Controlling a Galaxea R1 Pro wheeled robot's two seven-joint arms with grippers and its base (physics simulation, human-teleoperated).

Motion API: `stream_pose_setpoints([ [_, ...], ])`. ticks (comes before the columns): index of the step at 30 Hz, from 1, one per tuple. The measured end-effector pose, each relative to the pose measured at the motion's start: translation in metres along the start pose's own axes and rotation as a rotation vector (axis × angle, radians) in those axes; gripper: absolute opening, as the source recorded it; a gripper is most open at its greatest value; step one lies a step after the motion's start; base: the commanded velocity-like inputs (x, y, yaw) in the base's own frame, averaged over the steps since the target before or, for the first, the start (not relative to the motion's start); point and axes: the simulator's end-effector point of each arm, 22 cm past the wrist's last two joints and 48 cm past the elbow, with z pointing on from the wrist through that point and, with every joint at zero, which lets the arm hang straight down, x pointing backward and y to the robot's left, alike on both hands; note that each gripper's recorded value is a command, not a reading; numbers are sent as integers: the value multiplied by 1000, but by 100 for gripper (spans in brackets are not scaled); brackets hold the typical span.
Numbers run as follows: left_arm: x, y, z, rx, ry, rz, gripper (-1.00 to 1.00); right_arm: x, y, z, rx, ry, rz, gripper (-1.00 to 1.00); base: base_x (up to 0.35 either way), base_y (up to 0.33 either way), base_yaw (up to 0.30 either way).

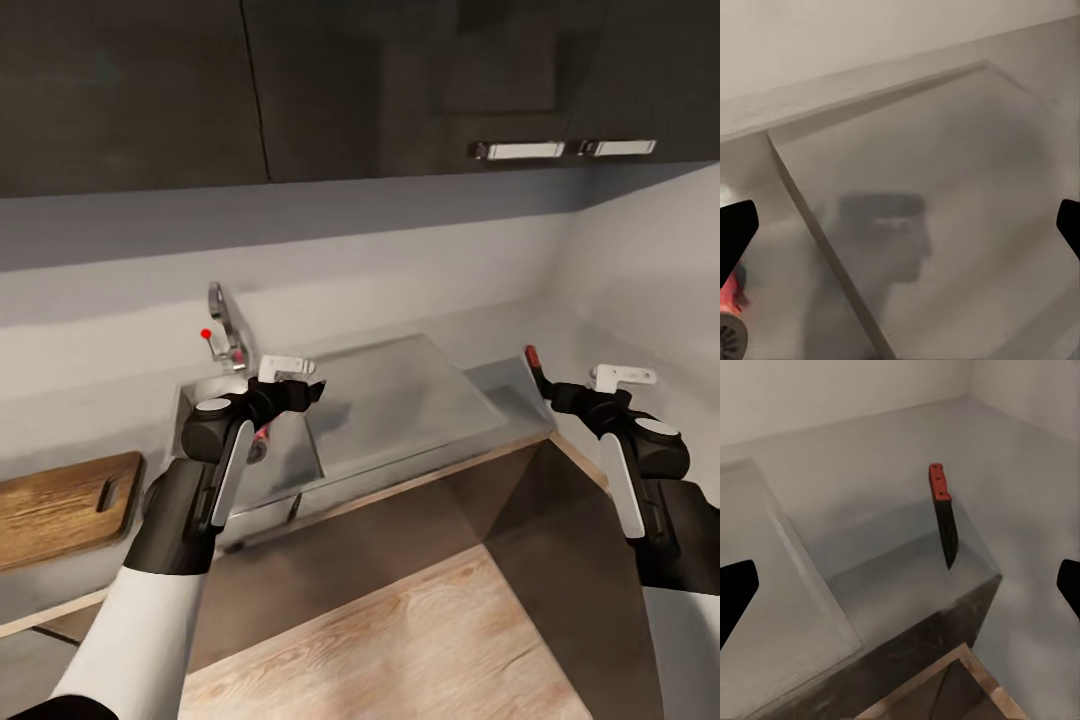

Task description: In the kitchen, take the Vidalia onion out of the sink, dice it on the chopping board with the paring knife, put the diced onion into the bowl on the countertop, then place both the paring knife and the chopping board into the sink.

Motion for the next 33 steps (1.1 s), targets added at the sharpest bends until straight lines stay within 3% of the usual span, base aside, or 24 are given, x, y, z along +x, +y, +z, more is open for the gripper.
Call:
stream_pose_setpoints([
  [7, 0, 0, 0, 0, 0, 0, 100, 0, 1, 0, -2, 1, -2, 100, 227, -29, 0],
  [33, 0, 0, 1, 0, 1, -1, 100, 1, 1, 1, -2, 1, -3, 100, 49, -14, 27],
])
